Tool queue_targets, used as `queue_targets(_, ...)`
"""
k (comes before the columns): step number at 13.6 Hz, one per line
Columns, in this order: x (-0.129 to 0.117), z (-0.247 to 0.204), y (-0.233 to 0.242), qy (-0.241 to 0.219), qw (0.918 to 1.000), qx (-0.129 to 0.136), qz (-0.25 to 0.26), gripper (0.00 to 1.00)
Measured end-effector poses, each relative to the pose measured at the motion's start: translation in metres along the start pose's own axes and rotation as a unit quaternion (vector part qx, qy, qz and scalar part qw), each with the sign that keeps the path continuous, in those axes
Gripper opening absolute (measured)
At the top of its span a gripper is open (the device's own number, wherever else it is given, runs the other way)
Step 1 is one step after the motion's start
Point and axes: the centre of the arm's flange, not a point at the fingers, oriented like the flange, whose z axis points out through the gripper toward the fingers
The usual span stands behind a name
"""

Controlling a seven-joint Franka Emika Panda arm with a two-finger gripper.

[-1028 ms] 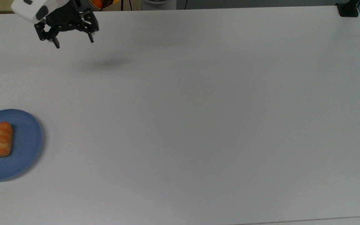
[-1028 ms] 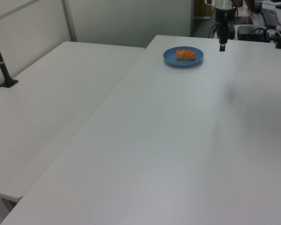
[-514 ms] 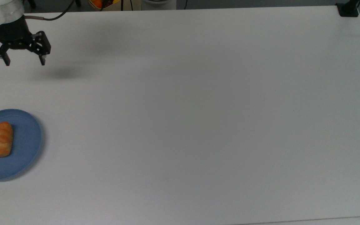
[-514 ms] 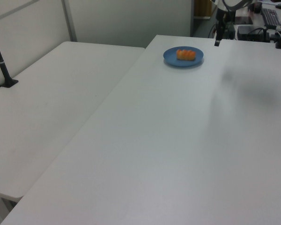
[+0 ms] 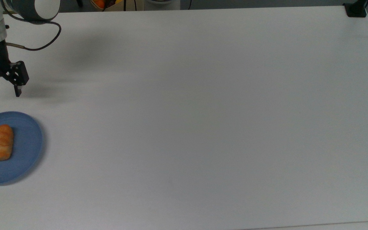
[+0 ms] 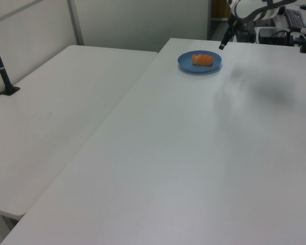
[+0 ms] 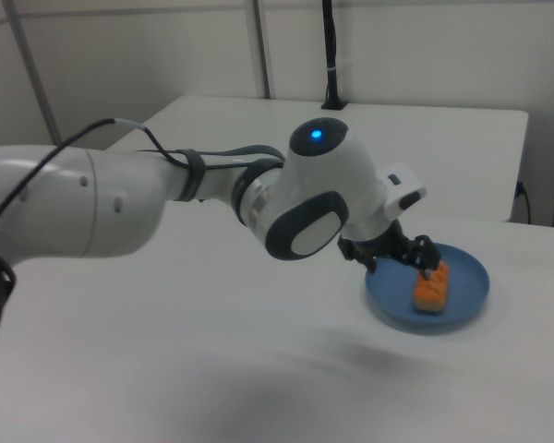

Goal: Put the bread on the table
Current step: 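Lower the gripper onto the orange bread roll and close on it, then lift the bread roll off the plate and carry it away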

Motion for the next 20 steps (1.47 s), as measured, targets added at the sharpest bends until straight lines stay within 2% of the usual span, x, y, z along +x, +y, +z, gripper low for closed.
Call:
queue_targets(3,0.012,0.014,0.014,0.026,0.9994,-0.003,0.021,1.0)
queue_targets(5,0.015,0.029,0.018,0.041,0.9987,-0.015,0.025,1.0)
queue_targets(10,0.008,0.078,0.013,0.078,0.9946,-0.044,0.053,1.0)
queue_targets(15,0.015,0.106,-0.006,0.108,0.9896,-0.041,0.085,1.0)
queue_targets(17,0.012,0.114,-0.009,0.105,0.9897,-0.039,0.089,0.93)
queue_targets(18,0.011,0.116,-0.009,0.104,0.9898,-0.039,0.089,0.85)
queue_targets(20,0.01,0.117,-0.009,0.104,0.9899,-0.038,0.089,0.52)
